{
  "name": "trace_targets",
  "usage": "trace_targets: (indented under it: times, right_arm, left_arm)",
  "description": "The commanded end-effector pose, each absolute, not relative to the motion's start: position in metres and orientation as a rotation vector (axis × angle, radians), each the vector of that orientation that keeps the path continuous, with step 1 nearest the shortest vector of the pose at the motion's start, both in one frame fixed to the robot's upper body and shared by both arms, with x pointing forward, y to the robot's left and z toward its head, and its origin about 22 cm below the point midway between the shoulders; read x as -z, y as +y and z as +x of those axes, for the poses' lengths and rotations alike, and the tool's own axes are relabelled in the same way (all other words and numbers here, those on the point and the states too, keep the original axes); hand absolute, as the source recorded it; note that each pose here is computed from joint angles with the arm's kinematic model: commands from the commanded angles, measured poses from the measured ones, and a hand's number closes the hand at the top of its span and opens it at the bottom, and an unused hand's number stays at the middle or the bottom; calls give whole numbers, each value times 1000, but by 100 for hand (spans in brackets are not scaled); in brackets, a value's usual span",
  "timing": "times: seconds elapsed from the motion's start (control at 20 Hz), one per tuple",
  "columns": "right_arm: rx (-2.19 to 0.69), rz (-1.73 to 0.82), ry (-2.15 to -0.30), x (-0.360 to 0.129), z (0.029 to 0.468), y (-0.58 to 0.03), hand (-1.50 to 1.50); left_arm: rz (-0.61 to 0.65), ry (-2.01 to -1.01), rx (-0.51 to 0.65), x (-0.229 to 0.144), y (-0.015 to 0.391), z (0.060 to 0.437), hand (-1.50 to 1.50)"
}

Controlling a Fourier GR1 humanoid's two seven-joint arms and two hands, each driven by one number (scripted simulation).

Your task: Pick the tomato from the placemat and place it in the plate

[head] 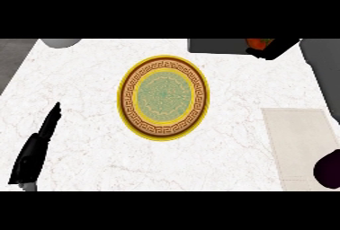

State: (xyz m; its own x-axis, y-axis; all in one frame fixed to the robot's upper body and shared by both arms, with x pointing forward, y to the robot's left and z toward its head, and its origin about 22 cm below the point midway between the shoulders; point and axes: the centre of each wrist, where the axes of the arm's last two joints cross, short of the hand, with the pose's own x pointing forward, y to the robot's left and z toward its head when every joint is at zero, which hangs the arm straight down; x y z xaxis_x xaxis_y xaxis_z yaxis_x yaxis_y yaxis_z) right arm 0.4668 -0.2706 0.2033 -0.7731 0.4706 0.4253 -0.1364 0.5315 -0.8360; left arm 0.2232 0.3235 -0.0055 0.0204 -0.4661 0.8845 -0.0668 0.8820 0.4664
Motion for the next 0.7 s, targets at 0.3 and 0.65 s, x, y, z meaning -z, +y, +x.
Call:
trace_targets:
  times: [0.3,0.65]
  right_arm:
    - [-1291,-13,-2098,-206,466,-159,150]
    - [-1434,-14,-1948,-175,451,-74,150]
  left_arm:
    - [460,-1502,306,5,344,203,0]
    - [470,-1517,312,1,339,218,0]
